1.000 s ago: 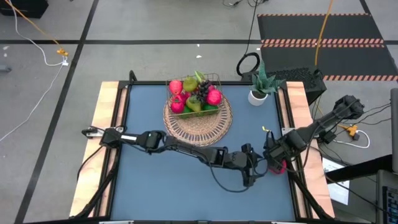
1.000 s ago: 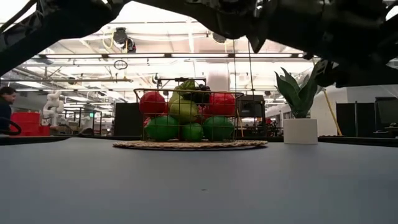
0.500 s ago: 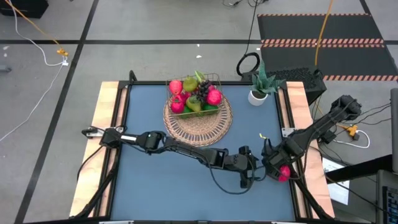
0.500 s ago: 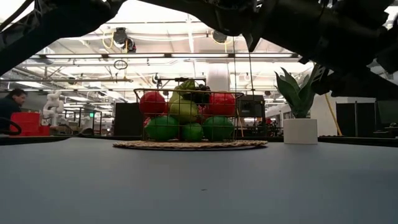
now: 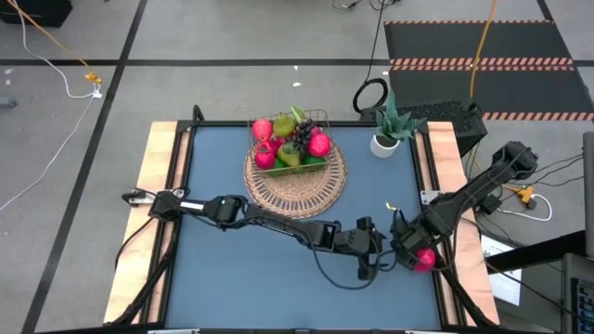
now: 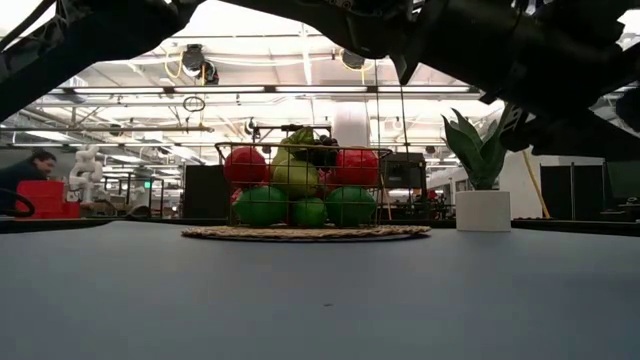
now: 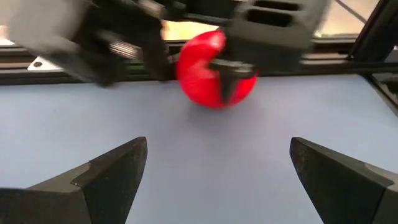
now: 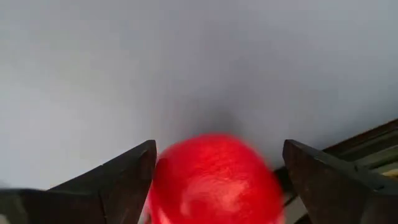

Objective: Build produce basket
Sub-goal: Put the red apple into the gold wire basket

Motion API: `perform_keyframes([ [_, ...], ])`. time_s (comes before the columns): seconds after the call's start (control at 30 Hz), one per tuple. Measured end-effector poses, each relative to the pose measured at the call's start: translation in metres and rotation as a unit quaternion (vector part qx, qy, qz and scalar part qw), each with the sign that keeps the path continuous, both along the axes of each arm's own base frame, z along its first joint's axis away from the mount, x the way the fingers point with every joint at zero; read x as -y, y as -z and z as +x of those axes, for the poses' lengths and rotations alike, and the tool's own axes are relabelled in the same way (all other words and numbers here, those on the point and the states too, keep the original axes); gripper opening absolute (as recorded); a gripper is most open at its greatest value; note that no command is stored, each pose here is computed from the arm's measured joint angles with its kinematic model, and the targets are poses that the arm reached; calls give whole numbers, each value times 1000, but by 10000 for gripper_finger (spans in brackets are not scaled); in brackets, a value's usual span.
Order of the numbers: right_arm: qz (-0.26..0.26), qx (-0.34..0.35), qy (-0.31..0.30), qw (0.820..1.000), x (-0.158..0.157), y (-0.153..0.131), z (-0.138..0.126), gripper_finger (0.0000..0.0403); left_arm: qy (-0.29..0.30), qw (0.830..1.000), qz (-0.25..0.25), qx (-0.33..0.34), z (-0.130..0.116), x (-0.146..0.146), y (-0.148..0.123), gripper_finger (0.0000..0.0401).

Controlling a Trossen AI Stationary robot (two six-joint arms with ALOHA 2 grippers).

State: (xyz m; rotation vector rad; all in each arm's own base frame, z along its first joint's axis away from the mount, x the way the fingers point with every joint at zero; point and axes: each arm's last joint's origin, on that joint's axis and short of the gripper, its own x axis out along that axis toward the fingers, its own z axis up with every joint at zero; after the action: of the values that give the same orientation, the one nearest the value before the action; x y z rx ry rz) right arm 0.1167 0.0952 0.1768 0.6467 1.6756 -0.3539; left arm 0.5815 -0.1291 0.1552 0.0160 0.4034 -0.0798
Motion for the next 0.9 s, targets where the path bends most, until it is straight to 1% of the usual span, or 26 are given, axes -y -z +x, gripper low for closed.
perform_keyframes([
  [0.1,-33,31,12,999,1,-8,5,343,5,1000,13,-9,-1,0,2,392],
  [0.23,-41,56,11,998,-2,-22,10,343,0,1000,5,-19,-1,0,4,392],
  [0.33,-39,59,-3,997,-5,-31,11,343,0,1000,5,-19,-1,0,4,392],
  [0.43,-40,45,-38,997,-7,-33,9,343,-1,1000,5,-19,-1,-1,4,392],
  [0.53,-17,28,-99,995,-14,-30,6,343,0,1000,7,-19,-1,-1,4,392],
  [0.6,3,26,-118,993,-19,-29,6,343,0,1000,9,-26,-2,-1,5,392],
  [0.73,70,49,-124,989,-34,-30,9,344,-1,999,8,-39,-3,-1,8,392],
  [0.83,92,64,-116,987,-39,-32,11,345,0,999,8,-40,-3,0,8,392],
  [0.9,94,59,-103,989,-39,-32,11,344,0,999,8,-39,-4,1,8,392],
])
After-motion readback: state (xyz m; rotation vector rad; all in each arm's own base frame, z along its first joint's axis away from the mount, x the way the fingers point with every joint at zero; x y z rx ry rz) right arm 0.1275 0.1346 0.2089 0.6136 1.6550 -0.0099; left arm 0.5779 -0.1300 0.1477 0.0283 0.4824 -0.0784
